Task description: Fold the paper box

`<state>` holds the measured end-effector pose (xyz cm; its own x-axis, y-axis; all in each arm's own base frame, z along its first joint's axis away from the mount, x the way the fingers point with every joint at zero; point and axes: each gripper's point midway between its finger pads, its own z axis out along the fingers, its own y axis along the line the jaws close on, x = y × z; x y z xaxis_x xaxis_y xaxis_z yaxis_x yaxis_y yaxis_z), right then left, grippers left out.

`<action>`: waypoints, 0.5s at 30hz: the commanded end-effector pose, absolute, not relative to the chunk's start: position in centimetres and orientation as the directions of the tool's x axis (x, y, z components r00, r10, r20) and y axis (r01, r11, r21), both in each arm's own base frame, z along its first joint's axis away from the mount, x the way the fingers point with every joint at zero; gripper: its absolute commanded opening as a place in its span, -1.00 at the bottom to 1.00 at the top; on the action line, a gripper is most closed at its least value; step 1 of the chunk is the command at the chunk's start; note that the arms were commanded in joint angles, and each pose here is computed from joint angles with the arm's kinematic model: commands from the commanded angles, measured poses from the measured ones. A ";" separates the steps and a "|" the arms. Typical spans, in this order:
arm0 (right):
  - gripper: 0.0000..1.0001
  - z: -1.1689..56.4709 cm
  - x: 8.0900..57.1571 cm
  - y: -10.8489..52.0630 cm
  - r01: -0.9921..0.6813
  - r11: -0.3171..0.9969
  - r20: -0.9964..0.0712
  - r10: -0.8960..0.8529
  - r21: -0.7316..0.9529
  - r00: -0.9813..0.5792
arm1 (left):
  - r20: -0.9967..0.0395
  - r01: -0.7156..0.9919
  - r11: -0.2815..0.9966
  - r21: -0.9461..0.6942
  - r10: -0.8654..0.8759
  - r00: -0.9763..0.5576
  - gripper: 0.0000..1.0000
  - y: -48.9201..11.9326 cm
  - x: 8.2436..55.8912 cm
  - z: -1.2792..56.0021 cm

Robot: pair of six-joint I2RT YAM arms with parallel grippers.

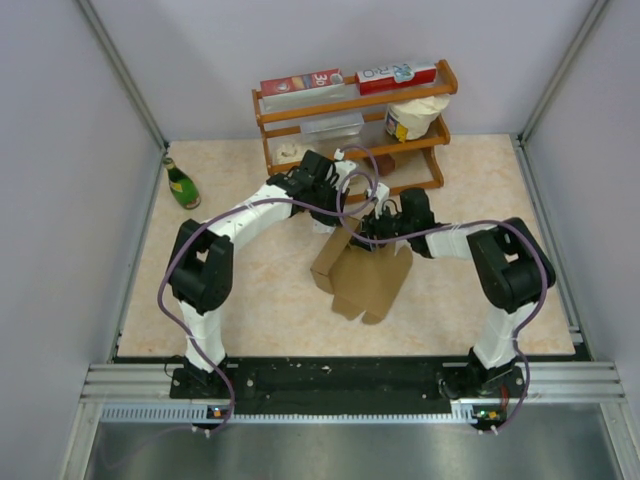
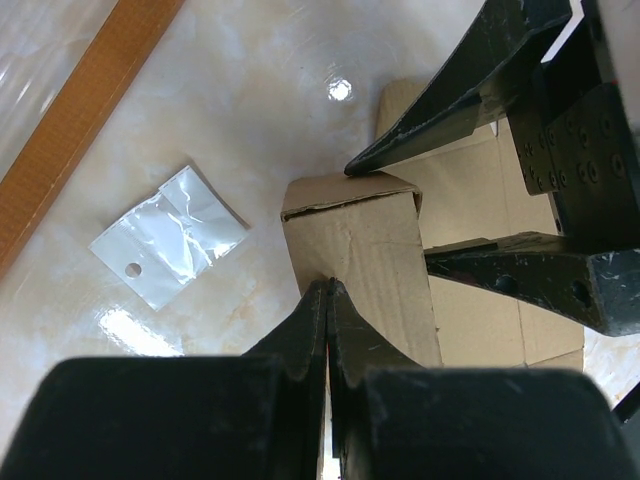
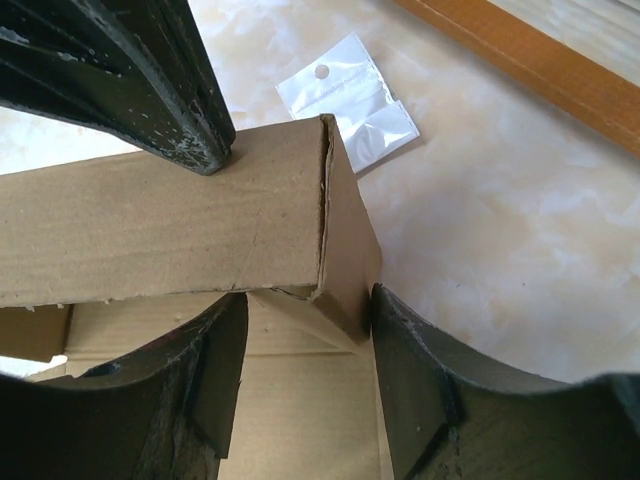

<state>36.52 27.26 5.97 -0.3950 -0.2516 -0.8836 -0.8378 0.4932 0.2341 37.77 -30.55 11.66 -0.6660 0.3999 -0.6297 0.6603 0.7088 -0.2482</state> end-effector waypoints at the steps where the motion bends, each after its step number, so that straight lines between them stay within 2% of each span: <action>1: 0.00 7.0 36.8 28.2 -0.875 0.428 -0.896 -0.260 0.227 -0.360 | -0.642 0.674 0.695 -0.250 0.402 -0.653 -1.00 -30.8 38.3 12.0; 15: -0.39 7.3 36.5 28.5 -0.863 0.433 -0.906 -0.200 0.260 -0.373 | -0.638 0.680 0.683 -0.268 0.403 -0.656 -1.00 -30.9 37.8 11.8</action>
<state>36.39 27.37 5.83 -0.4107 -0.2567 -0.8749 -0.8423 0.4741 0.2563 37.93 -30.28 11.69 -0.6707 0.3939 -0.6284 0.6569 0.7089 -0.2567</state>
